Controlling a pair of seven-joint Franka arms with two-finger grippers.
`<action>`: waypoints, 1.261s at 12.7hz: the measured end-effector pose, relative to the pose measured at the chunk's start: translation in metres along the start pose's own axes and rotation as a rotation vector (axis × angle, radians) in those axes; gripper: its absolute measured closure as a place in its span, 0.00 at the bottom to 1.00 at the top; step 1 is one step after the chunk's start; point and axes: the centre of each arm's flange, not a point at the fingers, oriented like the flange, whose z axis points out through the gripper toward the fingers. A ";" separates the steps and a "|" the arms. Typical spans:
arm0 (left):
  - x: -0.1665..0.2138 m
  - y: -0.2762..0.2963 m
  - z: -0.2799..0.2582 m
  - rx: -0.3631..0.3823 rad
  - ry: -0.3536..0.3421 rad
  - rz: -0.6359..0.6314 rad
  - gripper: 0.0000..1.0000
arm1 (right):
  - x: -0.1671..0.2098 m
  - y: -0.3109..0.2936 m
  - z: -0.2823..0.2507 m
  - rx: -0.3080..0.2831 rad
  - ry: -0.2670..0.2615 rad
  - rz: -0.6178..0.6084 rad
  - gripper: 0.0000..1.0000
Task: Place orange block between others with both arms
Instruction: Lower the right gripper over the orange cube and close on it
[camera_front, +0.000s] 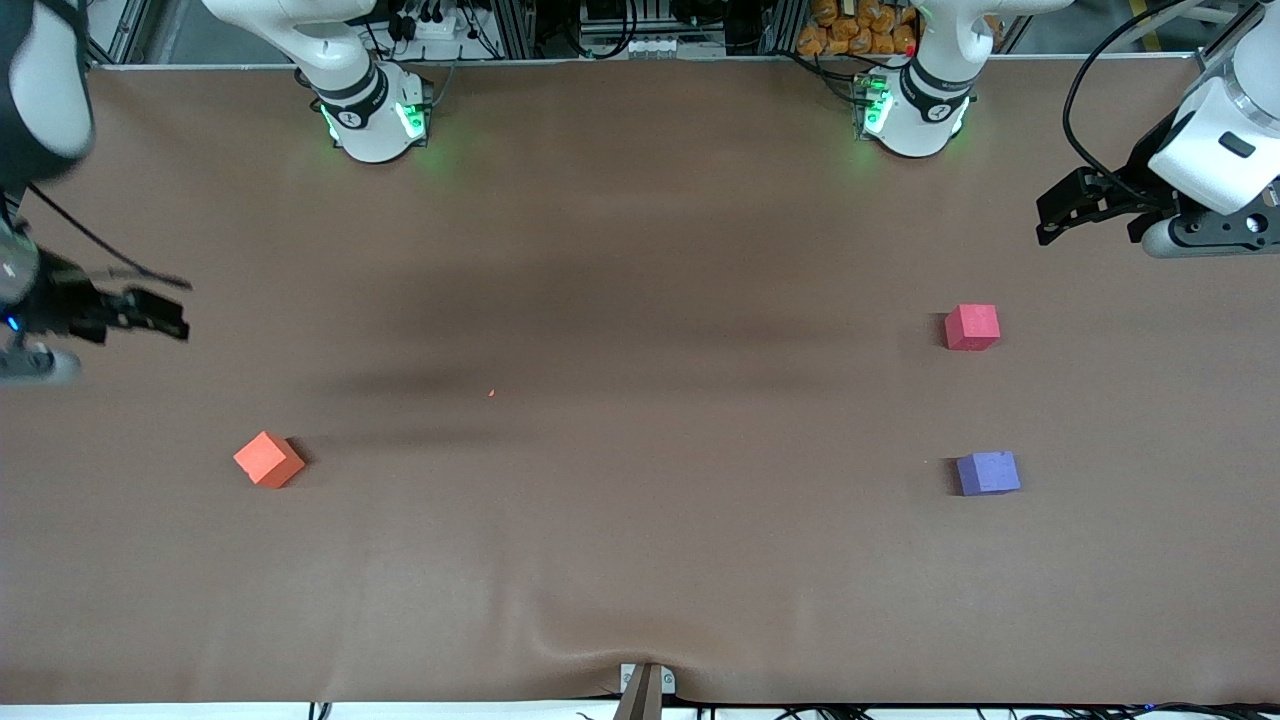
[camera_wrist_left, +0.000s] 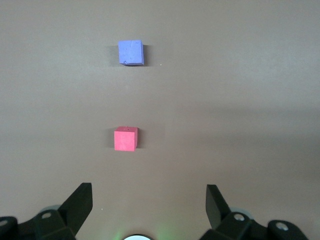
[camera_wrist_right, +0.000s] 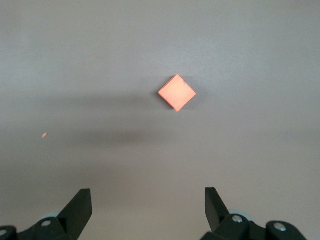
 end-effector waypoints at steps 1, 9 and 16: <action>0.000 0.000 0.001 0.000 -0.001 0.000 0.00 | 0.016 0.006 0.031 -0.005 -0.012 0.004 0.00; 0.002 -0.002 0.002 0.000 -0.003 -0.003 0.00 | 0.077 0.038 0.237 -0.033 -0.075 -0.005 0.00; 0.003 -0.003 0.000 -0.002 0.004 -0.006 0.00 | 0.086 0.033 0.246 -0.032 -0.036 -0.334 0.00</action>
